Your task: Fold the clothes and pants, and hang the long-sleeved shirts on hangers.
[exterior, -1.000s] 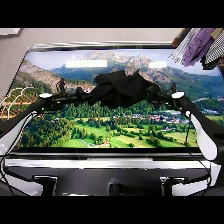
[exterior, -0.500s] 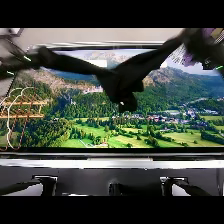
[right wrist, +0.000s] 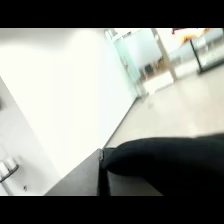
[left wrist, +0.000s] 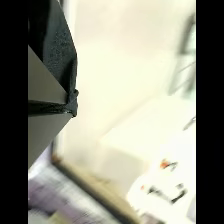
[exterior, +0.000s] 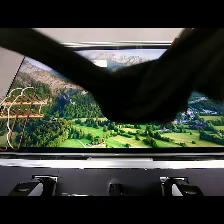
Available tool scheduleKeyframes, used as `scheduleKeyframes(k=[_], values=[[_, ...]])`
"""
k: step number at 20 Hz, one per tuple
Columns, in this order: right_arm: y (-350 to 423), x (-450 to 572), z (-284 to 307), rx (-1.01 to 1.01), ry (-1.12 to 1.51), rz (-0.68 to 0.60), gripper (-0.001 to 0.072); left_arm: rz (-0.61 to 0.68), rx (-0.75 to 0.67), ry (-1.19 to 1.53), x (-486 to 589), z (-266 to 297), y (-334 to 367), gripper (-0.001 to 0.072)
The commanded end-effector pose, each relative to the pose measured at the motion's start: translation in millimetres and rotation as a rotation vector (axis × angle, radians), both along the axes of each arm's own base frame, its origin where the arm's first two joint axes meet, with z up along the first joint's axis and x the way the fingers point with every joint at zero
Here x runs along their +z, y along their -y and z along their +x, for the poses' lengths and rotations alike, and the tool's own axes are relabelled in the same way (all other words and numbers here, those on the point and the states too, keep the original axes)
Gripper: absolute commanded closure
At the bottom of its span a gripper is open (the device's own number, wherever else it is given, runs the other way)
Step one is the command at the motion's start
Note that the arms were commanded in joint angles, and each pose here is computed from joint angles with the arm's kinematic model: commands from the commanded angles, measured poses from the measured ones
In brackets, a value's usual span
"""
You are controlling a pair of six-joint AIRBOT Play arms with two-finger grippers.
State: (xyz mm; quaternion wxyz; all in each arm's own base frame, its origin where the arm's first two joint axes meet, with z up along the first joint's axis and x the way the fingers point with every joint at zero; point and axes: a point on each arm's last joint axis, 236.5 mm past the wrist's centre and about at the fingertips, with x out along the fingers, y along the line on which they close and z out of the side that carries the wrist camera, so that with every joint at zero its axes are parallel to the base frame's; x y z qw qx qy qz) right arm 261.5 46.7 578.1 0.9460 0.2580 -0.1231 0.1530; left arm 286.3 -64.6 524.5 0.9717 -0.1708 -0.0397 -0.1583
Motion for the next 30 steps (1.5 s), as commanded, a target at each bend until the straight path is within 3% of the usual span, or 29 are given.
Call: scheduleKeyframes(k=[1,4,6,12,15,19,23,25,26,28,29,30], values=[[17,24,-57,-0.117,0.088,0.003,0.0668,-0.010,0.205,0.112,31,-69,-41,0.0680],[38,11,-20,-0.180,0.025,0.020,0.0668,0.010,0.288,0.103,27,-67,-60,0.0680],[44,-13,37,-0.166,-0.061,0.038,0.0667,0.015,0.289,0.029,4,-37,-62,0.0680],[19,-158,246,0.093,-0.392,0.200,0.0665,0.040,0.282,-0.374,-143,114,-74,0.0680],[-27,-268,318,0.200,-0.580,0.172,0.0665,0.050,0.282,-0.527,-220,186,-82,0.0680],[-60,-393,348,0.267,-0.828,0.092,0.0665,0.050,0.287,-0.654,-313,254,-89,0.0680],[-50,-445,337,0.245,-0.975,-0.035,0.0639,0.046,0.262,-0.853,-398,268,-85,0.0679],[-43,-455,324,0.226,-1.041,-0.090,0.0537,0.020,0.238,-0.905,-412,264,-78,0.0675],[-39,-456,314,0.222,-1.072,-0.129,0.0433,0.004,0.229,-0.906,-409,263,-76,0.0612],[-17,-448,288,0.205,-1.137,-0.189,0.0217,-0.039,0.219,-0.901,-392,257,-78,0.0213],[-1,-442,271,0.197,-1.170,-0.225,0.0196,-0.065,0.223,-0.899,-380,250,-86,0.0146],[21,-435,252,0.173,-1.208,-0.264,0.0182,-0.094,0.232,-0.897,-368,241,-96,0.0146]])
